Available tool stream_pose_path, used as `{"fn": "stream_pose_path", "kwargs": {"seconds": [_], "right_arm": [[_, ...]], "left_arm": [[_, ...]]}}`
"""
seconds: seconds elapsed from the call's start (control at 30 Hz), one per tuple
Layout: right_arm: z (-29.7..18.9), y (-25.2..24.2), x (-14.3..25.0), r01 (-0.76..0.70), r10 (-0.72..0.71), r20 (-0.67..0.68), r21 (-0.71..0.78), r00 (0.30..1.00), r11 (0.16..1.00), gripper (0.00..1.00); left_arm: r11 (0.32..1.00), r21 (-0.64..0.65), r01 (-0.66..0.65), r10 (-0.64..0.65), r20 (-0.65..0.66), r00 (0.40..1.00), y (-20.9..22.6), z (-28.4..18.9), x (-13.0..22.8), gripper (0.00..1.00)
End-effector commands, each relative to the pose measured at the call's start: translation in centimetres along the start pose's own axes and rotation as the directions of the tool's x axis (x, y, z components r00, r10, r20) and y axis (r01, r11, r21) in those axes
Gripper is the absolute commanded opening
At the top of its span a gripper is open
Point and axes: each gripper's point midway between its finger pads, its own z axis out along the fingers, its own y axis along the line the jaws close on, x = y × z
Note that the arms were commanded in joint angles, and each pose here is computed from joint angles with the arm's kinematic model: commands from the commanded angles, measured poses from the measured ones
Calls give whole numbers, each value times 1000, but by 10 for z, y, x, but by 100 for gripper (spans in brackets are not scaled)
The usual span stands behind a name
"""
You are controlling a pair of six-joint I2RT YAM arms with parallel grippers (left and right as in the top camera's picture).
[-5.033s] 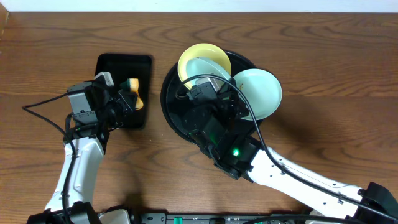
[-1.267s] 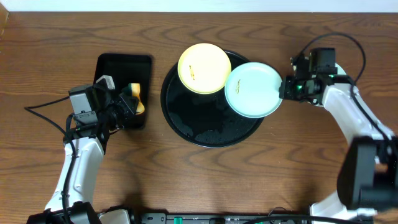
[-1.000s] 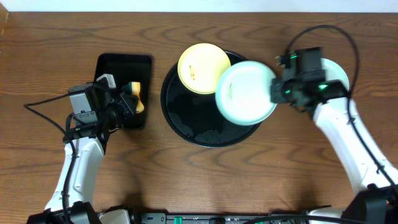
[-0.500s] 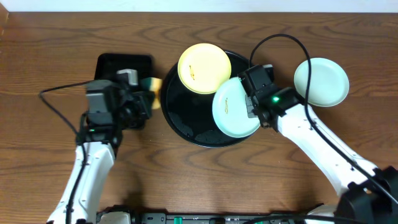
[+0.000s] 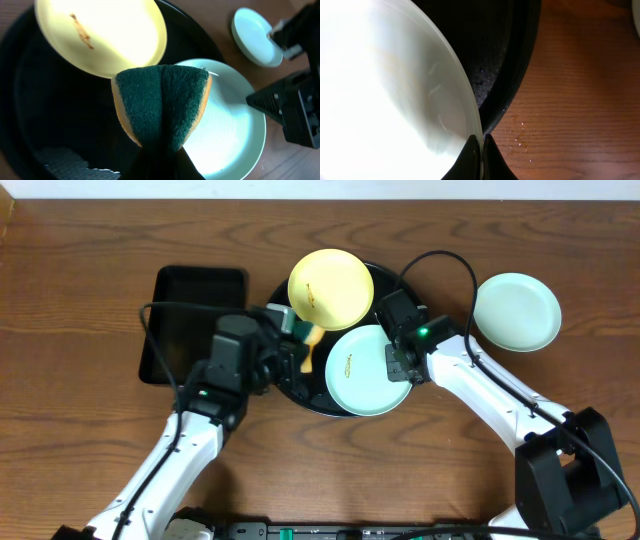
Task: Clean dirty plates on tray and stack at the side
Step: 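Scrub the held pale blue plate with the sponge in left gripper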
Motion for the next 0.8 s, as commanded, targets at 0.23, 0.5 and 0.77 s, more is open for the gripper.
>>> {"fn": "stream_pose_path", "kwargs": {"seconds": [0.23,0.5,0.77], "right_arm": [[2,4,2,-6,5,-20,-15,1000,1000,1],[2,4,2,-6,5,-20,-15,1000,1000,1],[2,4,2,-6,5,-20,-15,1000,1000,1]], "left_arm": [[997,15,-76,77,-106,991,-18,44,28,8],[990,73,-122,131,-126,983,-36,77,46,8],[988,84,-131,142,-132,981,-33,99,56,8]]}}
